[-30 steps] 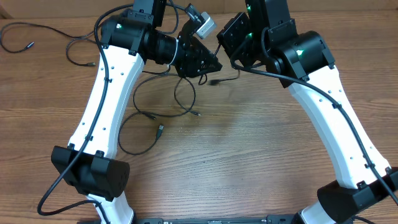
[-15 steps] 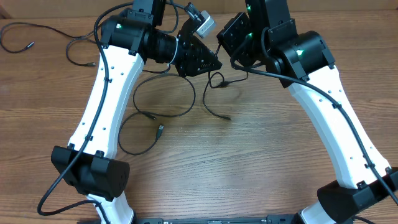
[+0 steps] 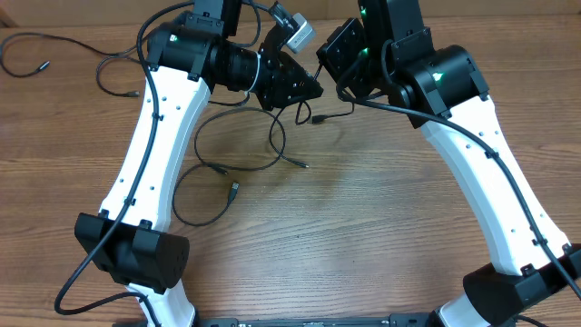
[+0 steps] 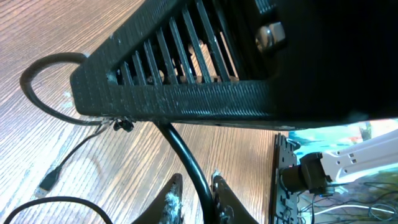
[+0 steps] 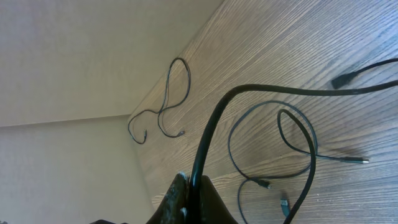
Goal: Untangle cables
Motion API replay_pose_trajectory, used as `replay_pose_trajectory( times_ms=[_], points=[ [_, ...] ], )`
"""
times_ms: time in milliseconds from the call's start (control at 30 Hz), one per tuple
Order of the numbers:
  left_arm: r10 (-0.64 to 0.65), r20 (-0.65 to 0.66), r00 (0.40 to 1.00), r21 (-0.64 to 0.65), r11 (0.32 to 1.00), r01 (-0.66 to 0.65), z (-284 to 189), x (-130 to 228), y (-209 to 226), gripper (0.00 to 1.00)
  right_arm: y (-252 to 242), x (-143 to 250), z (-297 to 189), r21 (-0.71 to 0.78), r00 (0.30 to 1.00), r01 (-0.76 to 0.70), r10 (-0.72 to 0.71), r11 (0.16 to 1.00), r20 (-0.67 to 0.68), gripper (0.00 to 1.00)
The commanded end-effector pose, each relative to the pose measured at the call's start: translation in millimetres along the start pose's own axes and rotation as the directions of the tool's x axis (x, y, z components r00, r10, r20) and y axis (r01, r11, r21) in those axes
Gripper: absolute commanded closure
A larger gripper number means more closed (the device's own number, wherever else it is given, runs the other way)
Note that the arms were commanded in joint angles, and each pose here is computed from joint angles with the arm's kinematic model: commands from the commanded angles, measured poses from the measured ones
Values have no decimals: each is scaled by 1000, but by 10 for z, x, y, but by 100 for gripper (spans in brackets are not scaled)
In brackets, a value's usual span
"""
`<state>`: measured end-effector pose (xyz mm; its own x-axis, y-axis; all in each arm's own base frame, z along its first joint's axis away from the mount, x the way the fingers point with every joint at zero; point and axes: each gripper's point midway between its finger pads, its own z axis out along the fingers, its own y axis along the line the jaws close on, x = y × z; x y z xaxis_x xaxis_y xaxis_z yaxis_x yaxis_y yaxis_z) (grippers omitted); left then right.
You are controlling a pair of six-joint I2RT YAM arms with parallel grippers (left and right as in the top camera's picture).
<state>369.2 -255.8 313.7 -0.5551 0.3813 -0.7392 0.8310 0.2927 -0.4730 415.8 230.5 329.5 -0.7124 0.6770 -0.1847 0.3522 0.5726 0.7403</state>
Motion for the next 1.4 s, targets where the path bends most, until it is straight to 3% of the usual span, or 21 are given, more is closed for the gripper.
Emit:
replay_pose_trajectory(
  times_ms=[0, 100, 433, 567, 700, 833, 967, 1067, 1167, 1233, 1267, 1367],
  points=[
    [18, 15, 1000, -7, 1000, -18, -47, -58, -40, 81, 89, -18, -94, -32, 1000, 2, -2, 999, 9, 96],
    [20, 16, 1000, -8, 1000, -20, -47, -63, -37, 74, 89, -18, -94, -32, 1000, 2, -2, 999, 9, 96],
    [-10, 14, 1000, -46, 999, 11, -49, -73, 34, 73, 88, -17, -94, -32, 1000, 2, -2, 999, 8, 96],
    [-12, 17, 1000, -46, 999, 13, -49, -80, 36, 80, 88, -17, -94, -31, 1000, 2, -1, 1000, 9, 96],
    [-12, 17, 1000, -46, 999, 13, -49, -80, 36, 96, 88, -17, -94, -31, 1000, 2, -1, 1000, 9, 96],
    [-27, 26, 999, -53, 998, 28, -61, -101, 56, 96, 75, -47, -94, -24, 1000, 6, -5, 1000, 26, 96],
    [-147, 77, 986, -73, 986, 153, -144, -191, 166, 96, -36, -180, -103, 31, 994, -1, -2, 1000, 106, 93],
    [-221, 119, 968, -88, 969, 232, -256, -239, 273, 96, -111, -223, -112, 67, 991, 5, -14, 998, 133, 70],
    [-240, 156, 958, -115, 959, 259, -358, -300, 365, 96, -133, -250, -118, 87, 987, 64, -76, 994, 144, 24],
    [-239, 183, 954, -143, 953, 267, -447, -370, 401, 96, -142, -250, -119, 97, 983, 107, -120, 990, 140, 4],
    [-226, 194, 955, -147, 955, 256, -491, -415, 388, 96, -150, -247, -119, 103, 981, 126, -139, 987, 137, 0],
    [-185, 235, 954, -163, 960, 227, -645, -581, 319, 96, -188, -234, -120, 123, 975, 166, -182, 978, 125, 0]
  ],
)
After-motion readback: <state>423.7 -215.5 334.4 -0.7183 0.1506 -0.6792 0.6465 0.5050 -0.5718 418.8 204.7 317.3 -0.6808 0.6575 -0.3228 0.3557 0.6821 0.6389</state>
